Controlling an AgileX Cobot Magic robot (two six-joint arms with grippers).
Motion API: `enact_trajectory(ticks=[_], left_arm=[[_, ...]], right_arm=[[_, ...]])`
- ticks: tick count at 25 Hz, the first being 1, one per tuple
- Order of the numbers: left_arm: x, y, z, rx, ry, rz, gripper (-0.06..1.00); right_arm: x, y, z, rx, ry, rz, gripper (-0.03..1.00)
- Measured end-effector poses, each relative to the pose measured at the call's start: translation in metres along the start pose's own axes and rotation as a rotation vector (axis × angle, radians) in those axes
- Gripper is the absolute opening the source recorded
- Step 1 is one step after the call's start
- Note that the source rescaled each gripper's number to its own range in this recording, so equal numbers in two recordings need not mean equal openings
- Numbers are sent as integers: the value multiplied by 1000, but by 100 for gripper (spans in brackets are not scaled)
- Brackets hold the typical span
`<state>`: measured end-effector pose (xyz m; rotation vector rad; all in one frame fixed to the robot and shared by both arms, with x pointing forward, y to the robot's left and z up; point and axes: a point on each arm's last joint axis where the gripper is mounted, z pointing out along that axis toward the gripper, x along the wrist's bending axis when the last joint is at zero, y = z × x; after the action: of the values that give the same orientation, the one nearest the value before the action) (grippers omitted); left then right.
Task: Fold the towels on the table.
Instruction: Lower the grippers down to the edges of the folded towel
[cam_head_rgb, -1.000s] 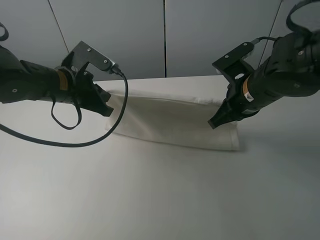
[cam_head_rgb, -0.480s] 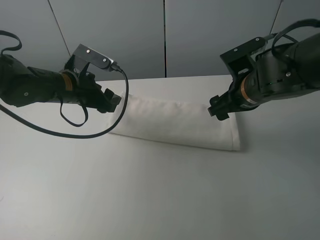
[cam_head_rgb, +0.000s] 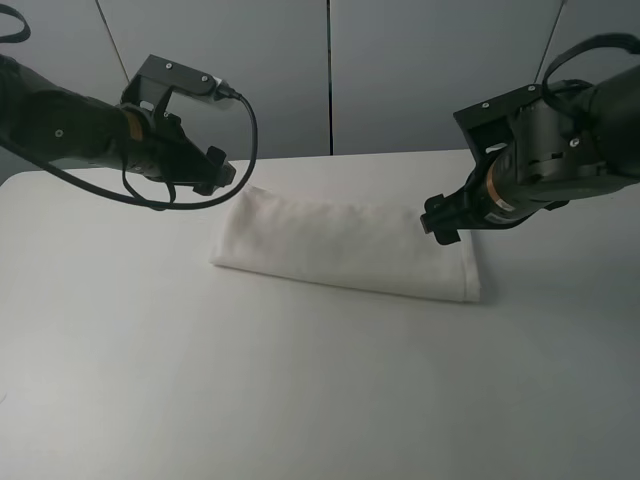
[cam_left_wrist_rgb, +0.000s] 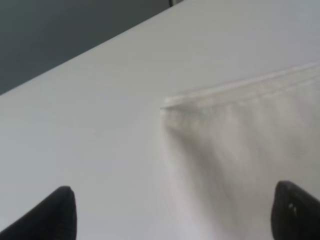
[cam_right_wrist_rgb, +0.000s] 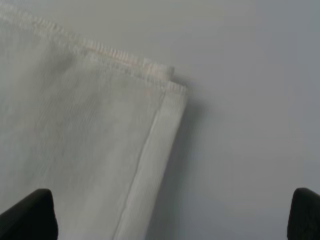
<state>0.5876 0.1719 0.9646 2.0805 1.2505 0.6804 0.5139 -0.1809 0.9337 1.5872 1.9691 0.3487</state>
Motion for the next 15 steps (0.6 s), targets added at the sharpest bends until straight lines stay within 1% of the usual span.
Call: enact_trajectory(ticks=[2, 4, 6, 11, 15], left_arm=[[4, 5, 3, 62, 21, -22, 99], [6, 9, 8, 126, 37, -36, 99], [8, 13, 15, 189, 45, -61, 99], [5, 10, 41, 340, 21, -114, 99], [6, 7, 63, 428, 0, -196, 99]], right_arm=[[2, 4, -2, 24, 18, 14, 99], [0, 10, -4, 68, 39, 61, 99], [-7, 19, -5, 112, 58, 83, 99], [-25, 27, -3, 228, 129, 156, 99], [-32, 22, -2, 297, 142, 166, 99]])
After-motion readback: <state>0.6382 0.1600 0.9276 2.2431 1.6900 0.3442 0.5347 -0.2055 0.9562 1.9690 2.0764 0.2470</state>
